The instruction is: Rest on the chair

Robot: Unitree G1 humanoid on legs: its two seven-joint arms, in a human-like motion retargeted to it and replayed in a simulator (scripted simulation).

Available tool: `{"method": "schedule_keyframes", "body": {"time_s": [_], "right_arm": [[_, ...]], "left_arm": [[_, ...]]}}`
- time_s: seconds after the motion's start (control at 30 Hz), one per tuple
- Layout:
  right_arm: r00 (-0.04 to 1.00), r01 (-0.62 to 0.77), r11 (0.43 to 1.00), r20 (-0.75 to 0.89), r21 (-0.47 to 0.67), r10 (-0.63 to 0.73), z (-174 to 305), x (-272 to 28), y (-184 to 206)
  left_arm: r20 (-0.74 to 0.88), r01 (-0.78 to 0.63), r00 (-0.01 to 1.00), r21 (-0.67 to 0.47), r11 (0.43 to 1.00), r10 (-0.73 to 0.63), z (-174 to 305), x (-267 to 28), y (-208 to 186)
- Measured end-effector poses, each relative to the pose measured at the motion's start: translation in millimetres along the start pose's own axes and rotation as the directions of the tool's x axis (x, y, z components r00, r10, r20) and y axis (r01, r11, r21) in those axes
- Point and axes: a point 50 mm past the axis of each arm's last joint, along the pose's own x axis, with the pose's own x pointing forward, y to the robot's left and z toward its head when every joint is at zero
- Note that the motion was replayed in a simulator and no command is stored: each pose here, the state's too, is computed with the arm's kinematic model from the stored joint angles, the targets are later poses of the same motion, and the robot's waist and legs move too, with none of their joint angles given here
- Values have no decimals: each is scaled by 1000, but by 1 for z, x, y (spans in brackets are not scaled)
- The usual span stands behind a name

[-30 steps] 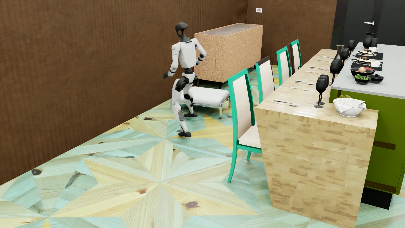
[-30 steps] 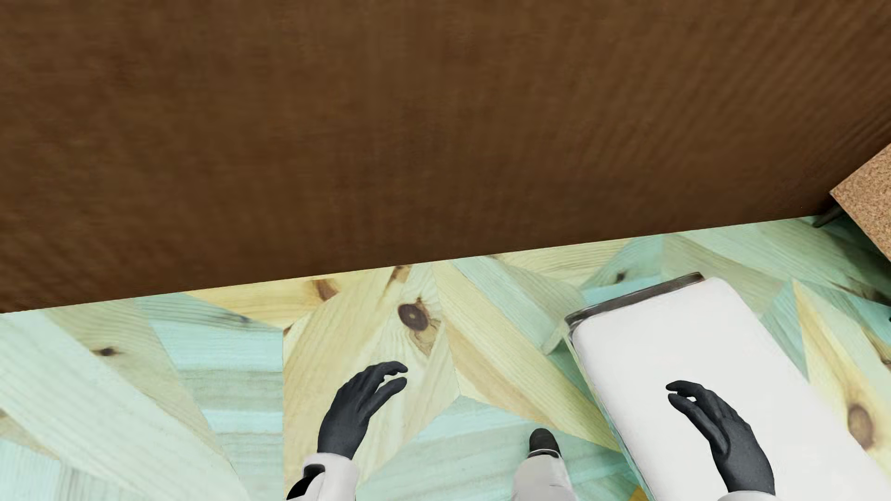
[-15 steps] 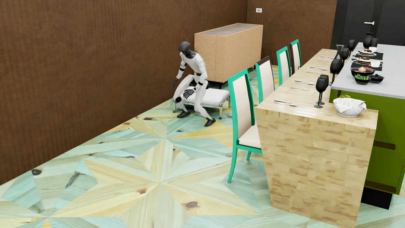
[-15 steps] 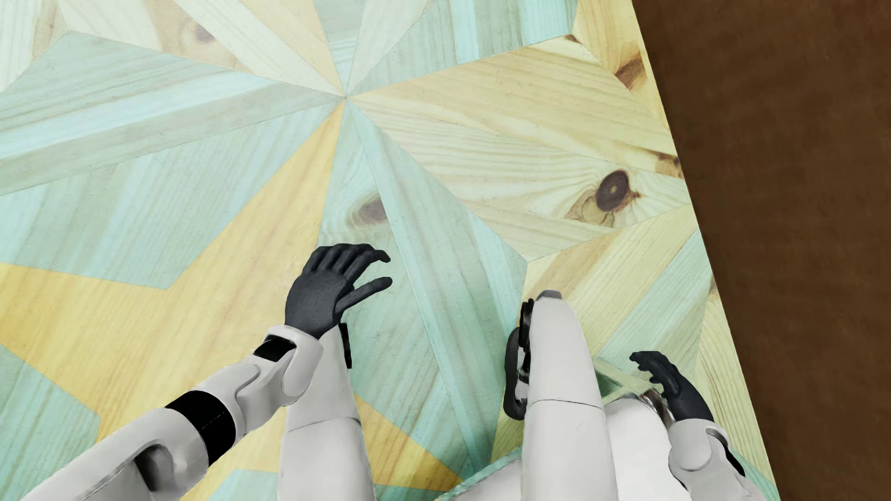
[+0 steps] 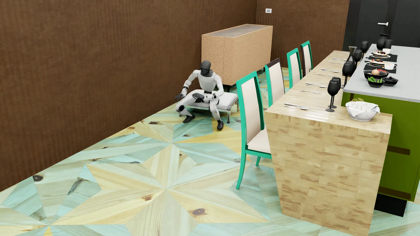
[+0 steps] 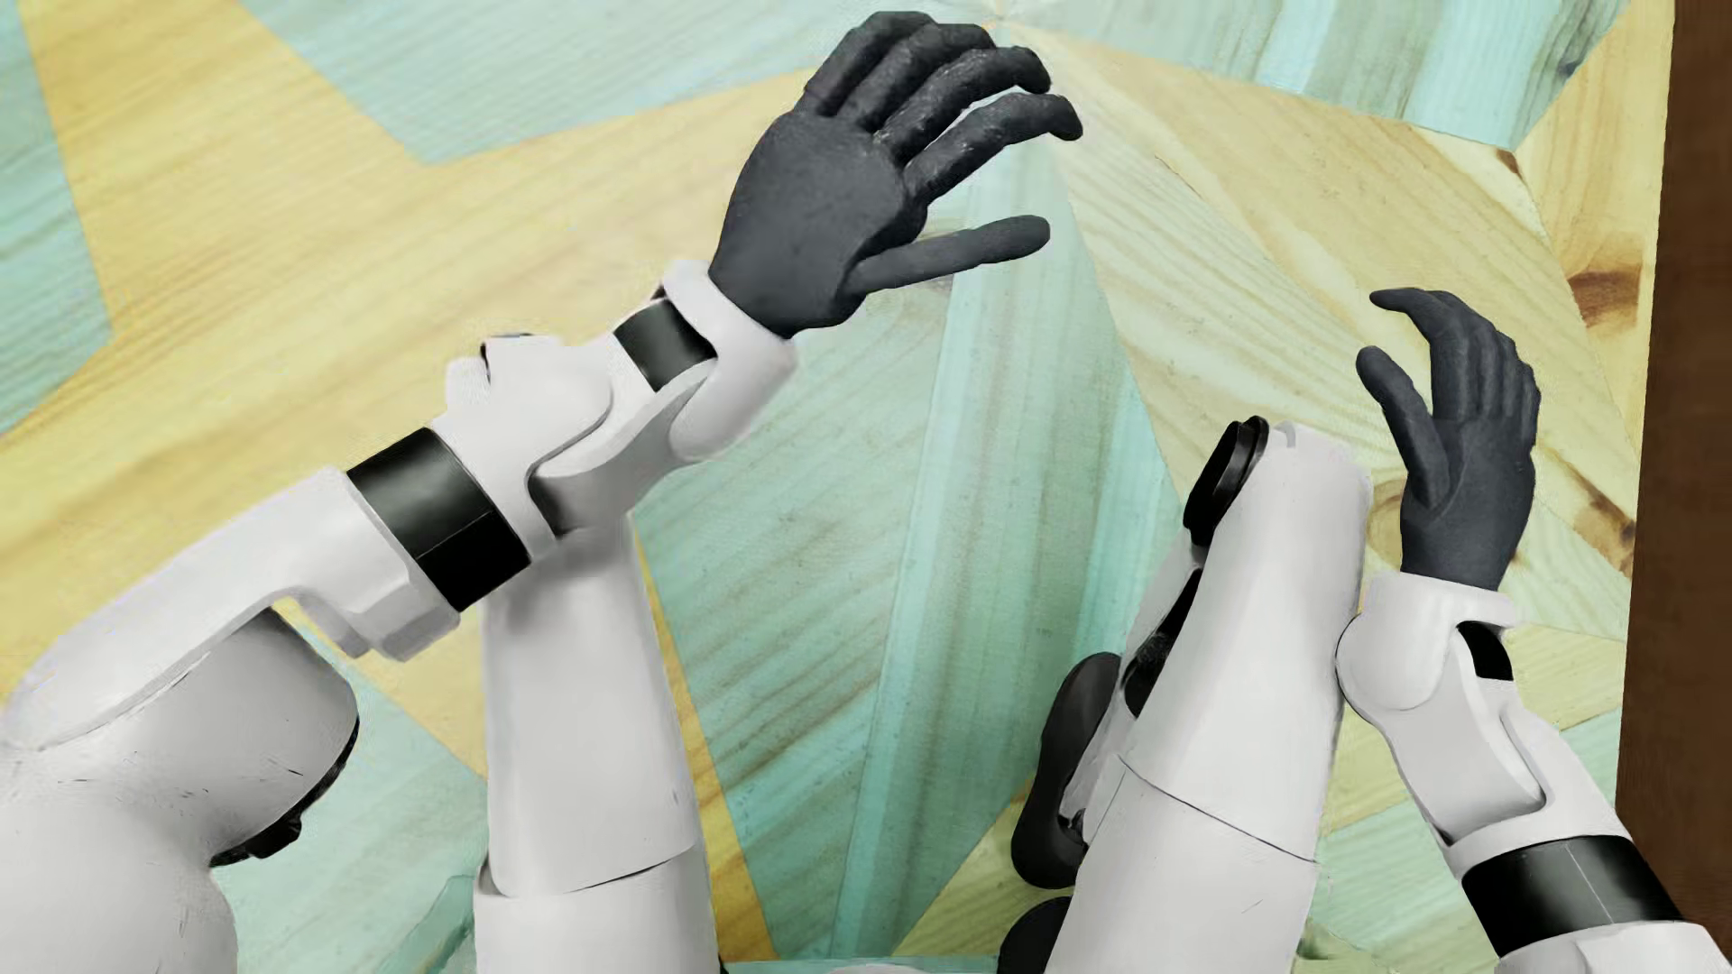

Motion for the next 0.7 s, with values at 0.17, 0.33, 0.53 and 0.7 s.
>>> {"method": "schedule_keyframes", "body": {"time_s": [0.17, 0.33, 0.53, 0.7], "right_arm": [[954, -185, 983, 243, 6, 178, 57, -7, 23], [611, -631, 769, 543, -105, 576, 116, -29, 64], [531, -726, 668, 485, -162, 695, 98, -41, 90], [601, -719, 687, 406, -101, 688, 82, -44, 94]], "left_arm": [[-240, -57, 971, -199, 978, 7, 27, -87, 2], [-360, 278, 845, -334, 901, -395, 41, -164, -29], [-475, 317, 752, -347, 883, -457, 31, -195, -58], [-476, 312, 748, -363, 878, -463, 27, -195, -65]]}}
